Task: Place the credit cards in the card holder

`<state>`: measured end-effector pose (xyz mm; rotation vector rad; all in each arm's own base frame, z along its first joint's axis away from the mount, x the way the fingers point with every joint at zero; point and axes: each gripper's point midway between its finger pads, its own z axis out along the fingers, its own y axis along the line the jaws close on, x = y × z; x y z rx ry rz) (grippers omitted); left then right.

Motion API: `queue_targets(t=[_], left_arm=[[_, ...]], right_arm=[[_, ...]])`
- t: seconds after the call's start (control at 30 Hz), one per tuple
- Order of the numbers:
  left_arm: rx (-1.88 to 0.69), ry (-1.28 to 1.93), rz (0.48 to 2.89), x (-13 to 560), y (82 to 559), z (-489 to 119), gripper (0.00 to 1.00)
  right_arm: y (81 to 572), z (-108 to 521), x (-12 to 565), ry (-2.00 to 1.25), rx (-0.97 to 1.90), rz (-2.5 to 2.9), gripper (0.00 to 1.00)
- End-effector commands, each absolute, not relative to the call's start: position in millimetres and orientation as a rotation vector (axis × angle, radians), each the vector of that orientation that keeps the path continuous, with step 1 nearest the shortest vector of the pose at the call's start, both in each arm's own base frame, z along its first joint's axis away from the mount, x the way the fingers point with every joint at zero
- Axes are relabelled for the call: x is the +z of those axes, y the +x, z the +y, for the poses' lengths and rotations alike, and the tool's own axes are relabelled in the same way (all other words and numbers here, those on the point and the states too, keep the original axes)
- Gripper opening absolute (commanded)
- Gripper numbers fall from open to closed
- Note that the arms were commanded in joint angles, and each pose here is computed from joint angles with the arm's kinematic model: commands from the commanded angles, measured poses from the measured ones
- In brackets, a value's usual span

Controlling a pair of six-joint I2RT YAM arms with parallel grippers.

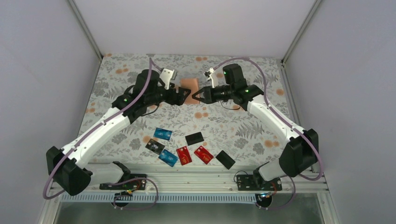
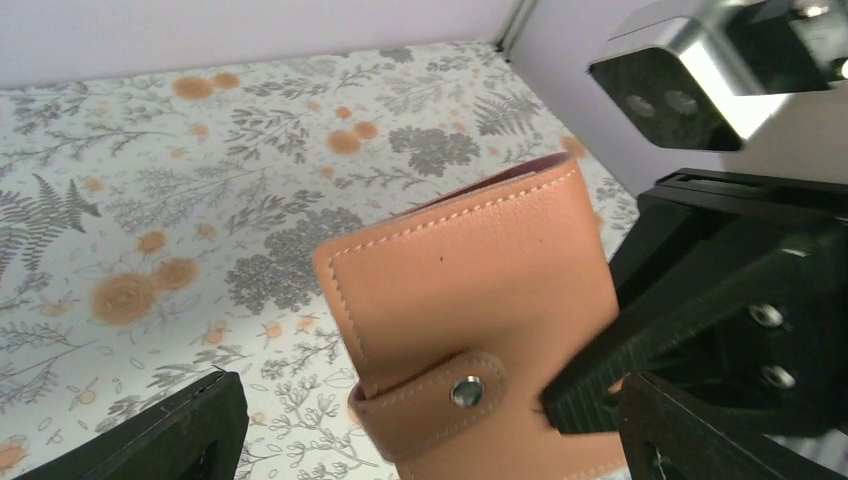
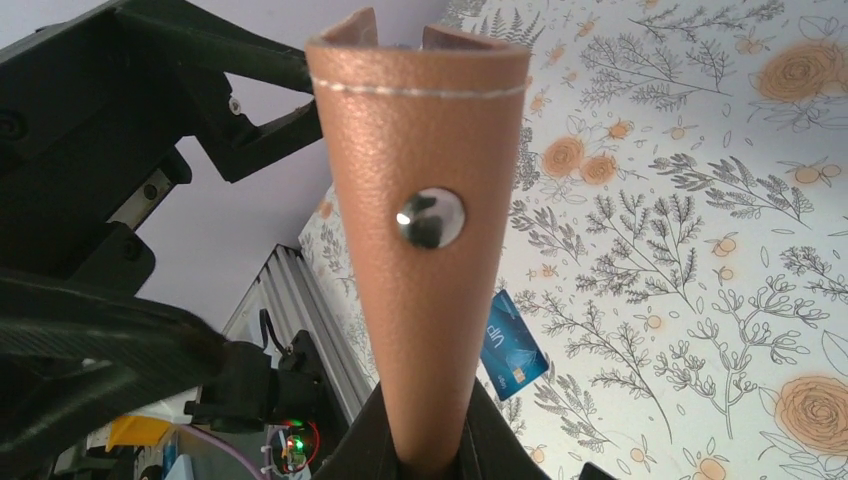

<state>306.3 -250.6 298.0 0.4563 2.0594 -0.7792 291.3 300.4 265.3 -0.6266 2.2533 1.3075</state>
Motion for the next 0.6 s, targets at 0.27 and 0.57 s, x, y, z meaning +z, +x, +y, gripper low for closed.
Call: queue_targets(t=[0.27, 0.57], left_arm=[[-0.430, 0.372, 2.181, 257.3, 330.5, -252.7, 0.89], [-0.336, 0.323, 2.225, 237.9, 335.2, -240.9, 0.84]], right_arm=[[290.1, 306.5, 268.0, -0.627, 1.282, 2.269, 0.04], [286.5, 306.2, 274.9, -0.629, 1.297, 2.253, 0.04]])
